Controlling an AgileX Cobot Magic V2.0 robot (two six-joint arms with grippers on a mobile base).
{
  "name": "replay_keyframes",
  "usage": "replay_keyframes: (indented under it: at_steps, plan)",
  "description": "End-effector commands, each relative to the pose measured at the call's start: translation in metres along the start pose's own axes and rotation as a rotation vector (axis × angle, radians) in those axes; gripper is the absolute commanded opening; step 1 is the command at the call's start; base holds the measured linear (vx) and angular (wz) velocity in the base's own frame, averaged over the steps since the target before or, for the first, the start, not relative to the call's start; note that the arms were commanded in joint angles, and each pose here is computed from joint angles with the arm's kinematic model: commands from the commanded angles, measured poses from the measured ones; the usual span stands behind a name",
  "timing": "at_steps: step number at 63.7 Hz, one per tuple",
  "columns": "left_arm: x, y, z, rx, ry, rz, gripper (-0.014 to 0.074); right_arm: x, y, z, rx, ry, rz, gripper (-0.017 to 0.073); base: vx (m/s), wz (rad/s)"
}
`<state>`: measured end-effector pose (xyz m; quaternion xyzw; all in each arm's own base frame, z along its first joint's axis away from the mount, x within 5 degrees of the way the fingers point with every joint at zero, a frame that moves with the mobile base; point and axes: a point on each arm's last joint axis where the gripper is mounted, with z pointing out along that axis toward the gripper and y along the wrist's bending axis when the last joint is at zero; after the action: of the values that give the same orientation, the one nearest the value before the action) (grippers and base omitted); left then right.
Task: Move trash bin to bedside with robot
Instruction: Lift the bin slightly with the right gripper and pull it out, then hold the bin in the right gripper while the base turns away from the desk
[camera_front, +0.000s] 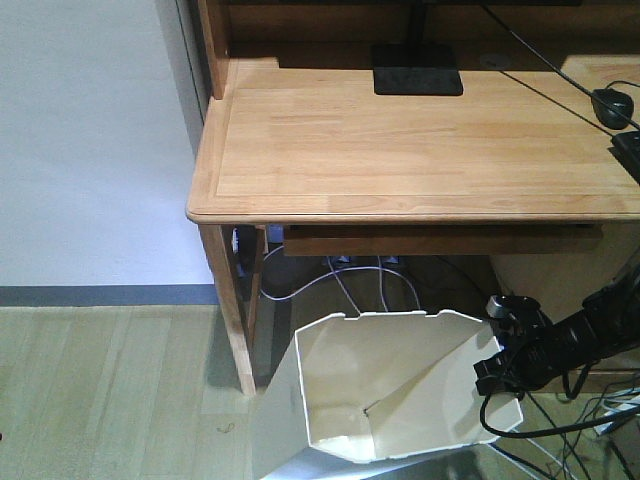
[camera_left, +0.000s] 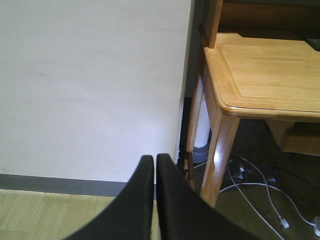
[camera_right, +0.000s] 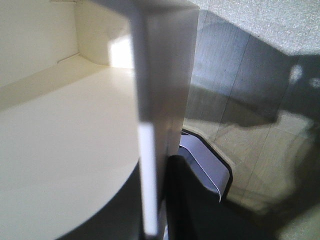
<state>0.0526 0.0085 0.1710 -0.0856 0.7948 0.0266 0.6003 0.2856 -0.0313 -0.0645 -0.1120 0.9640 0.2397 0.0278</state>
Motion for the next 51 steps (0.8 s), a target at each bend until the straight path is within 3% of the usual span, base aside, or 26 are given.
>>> replay_keyframes:
  at_steps: [1, 51]
  plan:
    - [-0.0054, -0.0008, -0.0008, 0.011, -0.076, -0.006, -0.0006, -0.0179, 0.0198, -0.0228, -0.154, -0.085, -0.027, -0.0006, 0.00, 0.00]
    - [-0.0054, -0.0008, -0.0008, 0.011, -0.076, -0.006, -0.0006, -0.0179, 0.0199, -0.0229, -0.154, -0.085, -0.027, -0.0006, -0.01, 0.04]
